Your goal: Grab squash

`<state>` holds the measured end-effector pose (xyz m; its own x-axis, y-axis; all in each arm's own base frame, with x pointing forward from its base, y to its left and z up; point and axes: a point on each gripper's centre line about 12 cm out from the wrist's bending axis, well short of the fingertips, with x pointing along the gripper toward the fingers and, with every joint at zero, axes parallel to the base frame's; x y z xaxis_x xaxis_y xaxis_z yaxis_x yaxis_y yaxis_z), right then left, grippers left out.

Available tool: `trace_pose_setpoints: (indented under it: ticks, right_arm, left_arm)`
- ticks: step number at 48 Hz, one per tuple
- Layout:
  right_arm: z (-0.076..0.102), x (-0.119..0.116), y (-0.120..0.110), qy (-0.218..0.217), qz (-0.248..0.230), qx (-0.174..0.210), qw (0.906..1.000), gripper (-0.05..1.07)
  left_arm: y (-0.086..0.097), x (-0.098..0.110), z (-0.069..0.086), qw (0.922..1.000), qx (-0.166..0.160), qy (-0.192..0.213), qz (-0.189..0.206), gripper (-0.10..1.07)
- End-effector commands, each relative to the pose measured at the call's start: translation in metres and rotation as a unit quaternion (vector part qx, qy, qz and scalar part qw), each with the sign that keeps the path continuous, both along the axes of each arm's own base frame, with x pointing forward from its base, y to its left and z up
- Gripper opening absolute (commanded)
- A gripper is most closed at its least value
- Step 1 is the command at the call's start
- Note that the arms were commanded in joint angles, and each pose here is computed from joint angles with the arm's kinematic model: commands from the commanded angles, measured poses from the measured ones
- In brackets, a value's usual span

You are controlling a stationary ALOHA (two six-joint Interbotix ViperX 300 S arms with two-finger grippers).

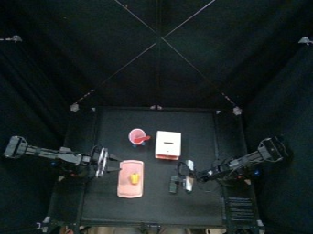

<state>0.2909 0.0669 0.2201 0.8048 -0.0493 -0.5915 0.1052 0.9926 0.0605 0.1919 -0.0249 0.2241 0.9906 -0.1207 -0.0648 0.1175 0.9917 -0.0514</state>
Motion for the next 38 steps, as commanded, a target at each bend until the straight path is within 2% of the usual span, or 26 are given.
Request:
trace_pose_setpoints:
  ticks: [1,5,11,18,24,31,38]
  right_arm:
    - [0.010,-0.003,0.000,-0.017,0.002,0.007,0.9998,1.00]
    - [0.009,-0.004,0.000,-0.015,0.001,0.008,0.9998,1.00]
    - [0.009,-0.004,0.003,-0.014,0.004,0.012,0.9998,1.00]
    - [0.013,-0.007,0.011,-0.020,0.021,0.011,0.9995,1.00]
    - [0.012,-0.010,0.016,-0.019,0.031,0.011,0.9993,1.00]
    - [0.011,-0.011,0.018,-0.017,0.033,0.013,0.9992,1.00]
    - [0.017,-0.013,0.018,-0.026,0.035,0.015,0.9989,1.00]
  left_arm:
    - [-0.010,0.008,-0.006,0.9995,0.007,0.023,-0.022,0.92]
    - [-0.017,0.017,-0.014,0.9979,0.014,0.054,-0.035,0.98]
    - [-0.023,0.031,-0.026,0.9925,0.017,0.114,-0.039,1.00]
    - [-0.028,0.048,-0.047,0.9734,0.010,0.226,-0.034,1.00]
    - [-0.032,0.061,-0.052,0.9589,0.006,0.282,-0.032,1.00]
    - [-0.035,0.070,-0.053,0.9517,0.004,0.305,-0.032,1.00]
    - [-0.034,0.074,-0.052,0.9489,-0.006,0.315,-0.026,1.00]
